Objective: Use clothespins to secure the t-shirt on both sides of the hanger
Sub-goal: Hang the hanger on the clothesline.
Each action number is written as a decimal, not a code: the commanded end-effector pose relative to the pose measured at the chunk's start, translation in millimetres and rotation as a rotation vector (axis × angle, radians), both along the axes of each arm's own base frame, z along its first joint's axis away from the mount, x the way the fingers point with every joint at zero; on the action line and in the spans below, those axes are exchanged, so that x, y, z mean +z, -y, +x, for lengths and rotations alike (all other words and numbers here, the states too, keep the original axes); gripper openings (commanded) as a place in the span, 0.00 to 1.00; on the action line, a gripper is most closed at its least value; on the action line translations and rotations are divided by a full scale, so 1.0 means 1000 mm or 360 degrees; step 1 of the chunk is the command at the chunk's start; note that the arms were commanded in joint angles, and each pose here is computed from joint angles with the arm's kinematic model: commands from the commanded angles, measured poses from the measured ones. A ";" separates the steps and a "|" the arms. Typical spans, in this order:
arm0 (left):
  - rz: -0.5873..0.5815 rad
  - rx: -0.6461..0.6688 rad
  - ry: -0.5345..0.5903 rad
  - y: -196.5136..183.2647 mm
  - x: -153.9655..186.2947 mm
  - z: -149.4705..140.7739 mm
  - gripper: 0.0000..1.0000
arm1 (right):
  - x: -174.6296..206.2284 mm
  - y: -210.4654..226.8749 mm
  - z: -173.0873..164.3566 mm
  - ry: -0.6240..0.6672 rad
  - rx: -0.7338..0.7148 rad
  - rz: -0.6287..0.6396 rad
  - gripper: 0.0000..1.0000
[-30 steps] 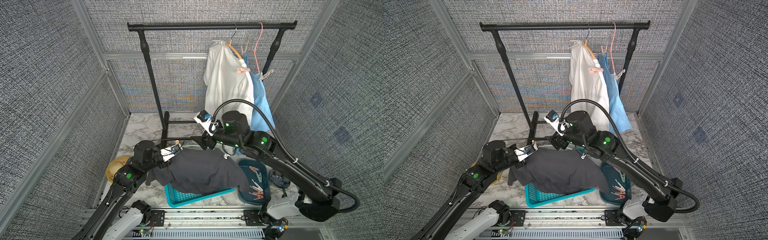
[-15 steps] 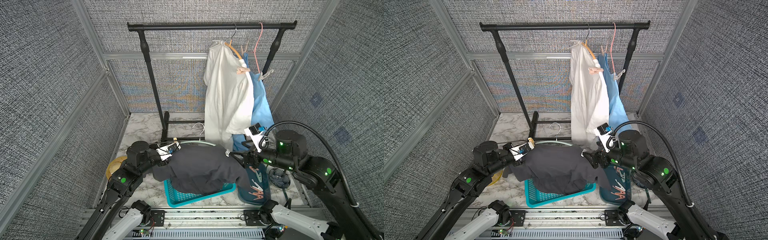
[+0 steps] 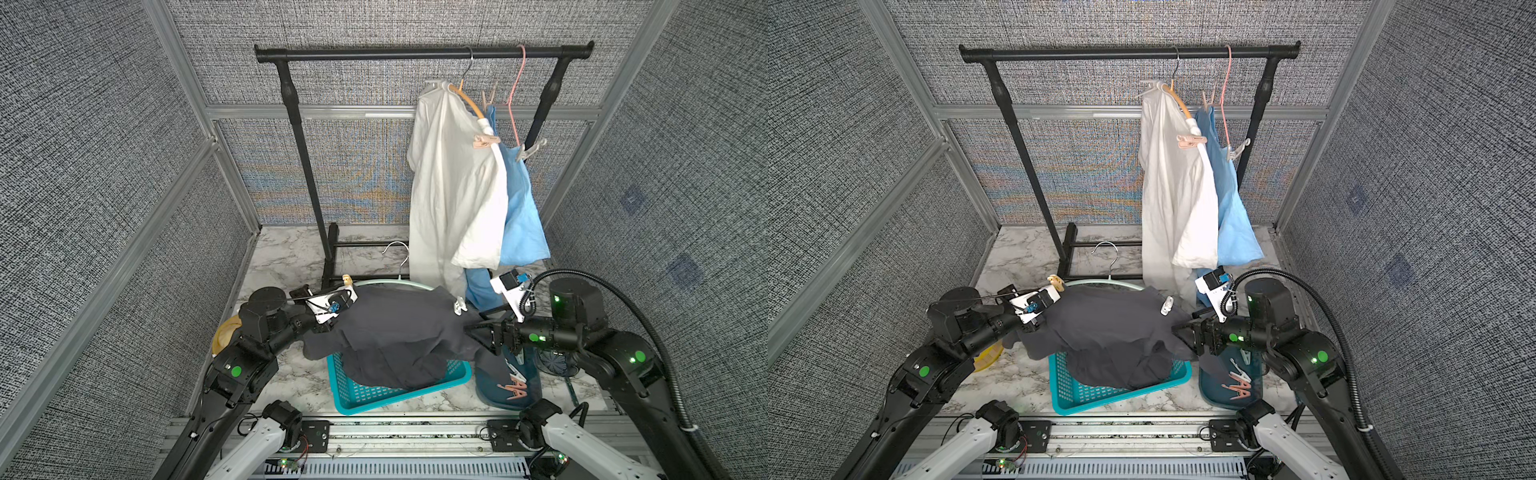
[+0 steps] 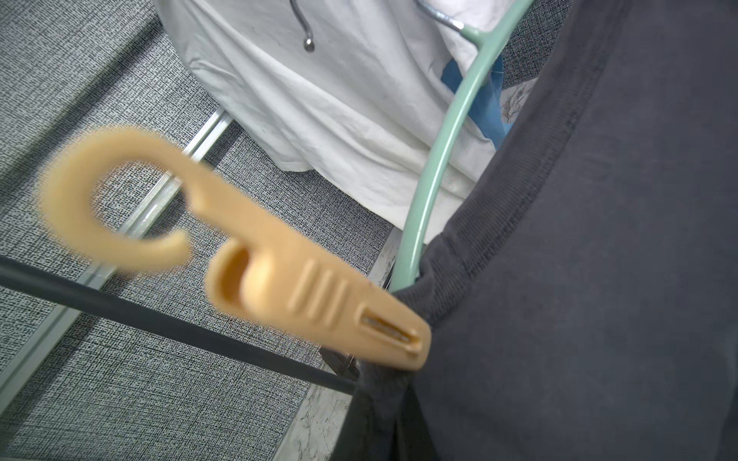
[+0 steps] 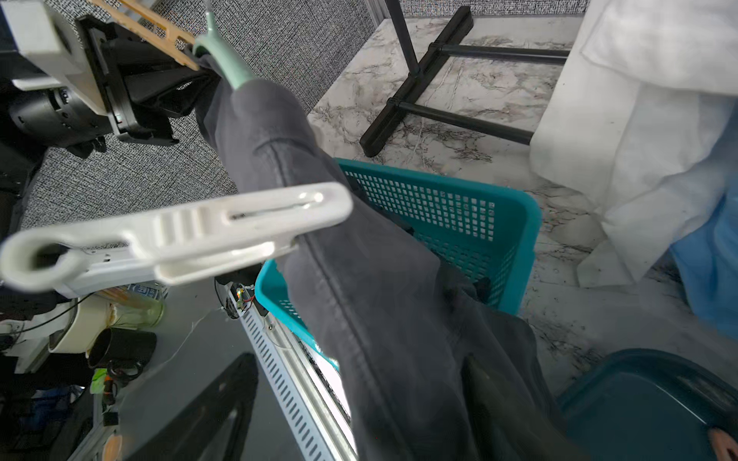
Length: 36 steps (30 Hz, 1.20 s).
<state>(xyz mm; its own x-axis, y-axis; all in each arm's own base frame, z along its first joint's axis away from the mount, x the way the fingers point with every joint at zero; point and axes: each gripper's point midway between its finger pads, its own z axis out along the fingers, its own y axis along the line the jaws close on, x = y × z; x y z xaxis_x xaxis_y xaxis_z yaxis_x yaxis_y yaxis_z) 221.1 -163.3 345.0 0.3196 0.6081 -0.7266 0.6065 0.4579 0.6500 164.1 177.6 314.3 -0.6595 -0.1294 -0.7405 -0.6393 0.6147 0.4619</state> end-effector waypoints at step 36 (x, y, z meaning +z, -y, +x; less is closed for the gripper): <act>-0.0137 0.0234 0.0312 -0.034 0.049 -0.011 0.63 | 0.115 -0.027 -0.002 0.0498 0.0270 0.0450 0.00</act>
